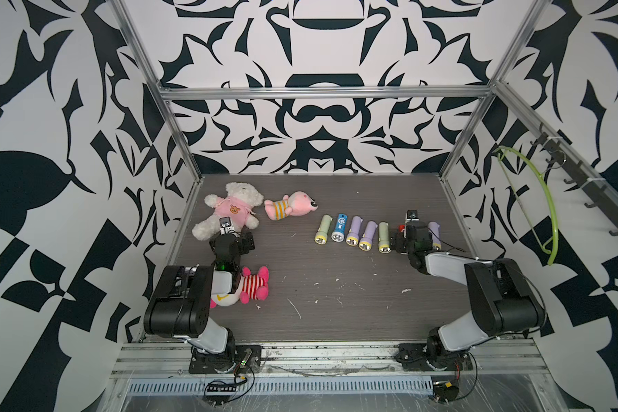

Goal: Close the plug at the bottom of the flashlight
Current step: Reset both arms

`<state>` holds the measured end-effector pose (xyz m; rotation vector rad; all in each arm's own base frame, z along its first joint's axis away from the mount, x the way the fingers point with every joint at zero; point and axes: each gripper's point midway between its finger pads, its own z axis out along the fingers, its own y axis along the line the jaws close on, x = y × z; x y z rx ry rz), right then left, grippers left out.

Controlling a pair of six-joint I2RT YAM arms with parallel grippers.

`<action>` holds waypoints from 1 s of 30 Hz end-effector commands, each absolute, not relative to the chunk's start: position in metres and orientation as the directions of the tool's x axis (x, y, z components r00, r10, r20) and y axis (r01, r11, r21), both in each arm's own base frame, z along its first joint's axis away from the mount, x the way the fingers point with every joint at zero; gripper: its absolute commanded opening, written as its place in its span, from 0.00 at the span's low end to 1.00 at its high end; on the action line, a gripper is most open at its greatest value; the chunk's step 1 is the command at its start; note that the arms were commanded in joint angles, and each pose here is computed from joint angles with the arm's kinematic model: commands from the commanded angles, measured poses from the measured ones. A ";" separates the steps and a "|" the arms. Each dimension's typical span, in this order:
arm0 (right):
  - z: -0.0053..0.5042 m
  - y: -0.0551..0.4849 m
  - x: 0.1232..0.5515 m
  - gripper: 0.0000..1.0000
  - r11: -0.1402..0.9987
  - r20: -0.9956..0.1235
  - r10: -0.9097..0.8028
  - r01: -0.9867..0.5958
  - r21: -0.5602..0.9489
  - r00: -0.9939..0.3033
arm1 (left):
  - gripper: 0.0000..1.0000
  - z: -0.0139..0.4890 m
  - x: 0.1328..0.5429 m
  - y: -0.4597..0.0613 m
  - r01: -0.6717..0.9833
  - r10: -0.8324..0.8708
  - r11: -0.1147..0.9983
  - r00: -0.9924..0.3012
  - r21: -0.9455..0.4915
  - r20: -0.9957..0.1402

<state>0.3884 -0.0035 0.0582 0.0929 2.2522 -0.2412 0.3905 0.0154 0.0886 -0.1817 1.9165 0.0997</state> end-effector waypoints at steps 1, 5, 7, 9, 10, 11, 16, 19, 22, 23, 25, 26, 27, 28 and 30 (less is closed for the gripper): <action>0.083 -0.001 0.404 1.00 0.979 -0.814 -0.029 0.149 -0.141 -0.579 | 0.99 0.090 0.390 0.014 -0.167 -0.079 0.986 -0.329 -0.024 -0.941; 0.084 0.002 0.406 1.00 0.980 -0.815 -0.041 0.137 -0.147 -0.577 | 0.99 0.090 0.390 0.014 -0.165 -0.079 0.986 -0.330 -0.024 -0.941; 0.082 0.004 0.406 1.00 0.982 -0.811 -0.041 0.126 -0.140 -0.583 | 0.99 0.090 0.389 0.014 -0.166 -0.079 0.986 -0.330 -0.024 -0.941; 0.076 -0.001 0.406 1.00 0.988 -0.797 -0.001 0.125 -0.096 -0.604 | 0.99 0.089 0.389 0.014 -0.166 -0.078 0.986 -0.332 -0.024 -0.940; 0.076 -0.004 0.406 1.00 0.988 -0.803 0.009 0.128 -0.084 -0.596 | 0.99 0.090 0.389 0.014 -0.165 -0.079 0.986 -0.330 -0.024 -0.941; 0.079 -0.008 0.405 1.00 0.987 -0.818 0.022 0.144 -0.075 -0.575 | 0.99 0.091 0.390 0.014 -0.166 -0.079 0.986 -0.328 -0.024 -0.941; 0.086 -0.023 0.396 1.00 0.974 -0.878 0.036 0.214 -0.077 -0.477 | 0.99 0.090 0.390 0.015 -0.167 -0.078 0.986 -0.330 -0.023 -0.941; 0.084 -0.017 0.396 1.00 0.982 -0.889 0.020 0.175 -0.067 -0.457 | 0.99 0.090 0.389 0.015 -0.167 -0.078 0.986 -0.331 -0.023 -0.940; 0.084 -0.009 0.393 1.00 0.990 -0.903 0.002 0.129 -0.059 -0.429 | 0.99 0.090 0.390 0.014 -0.166 -0.079 0.986 -0.329 -0.024 -0.941; 0.083 -0.006 0.390 1.00 0.992 -0.911 -0.002 0.115 -0.055 -0.413 | 0.99 0.090 0.390 0.014 -0.166 -0.078 0.986 -0.329 -0.024 -0.941; 0.081 -0.004 0.385 1.00 0.994 -0.933 -0.008 0.102 -0.048 -0.359 | 0.99 0.090 0.390 0.014 -0.166 -0.078 0.986 -0.329 -0.023 -0.941; 0.082 0.000 0.383 1.00 0.995 -0.944 -0.026 0.086 -0.057 -0.329 | 0.99 0.091 0.390 0.014 -0.166 -0.079 0.986 -0.329 -0.024 -0.941; 0.081 0.004 0.381 1.00 0.995 -0.939 -0.028 0.077 -0.058 -0.341 | 0.99 0.090 0.390 0.014 -0.166 -0.079 0.986 -0.330 -0.024 -0.941; 0.081 0.007 0.381 1.00 0.996 -0.936 -0.038 0.060 -0.063 -0.351 | 0.99 0.090 0.390 0.014 -0.165 -0.078 0.986 -0.329 -0.024 -0.941; 0.078 0.012 0.387 1.00 0.998 -0.925 -0.045 0.027 -0.060 -0.377 | 0.99 0.090 0.389 0.014 -0.166 -0.078 0.986 -0.331 -0.024 -0.940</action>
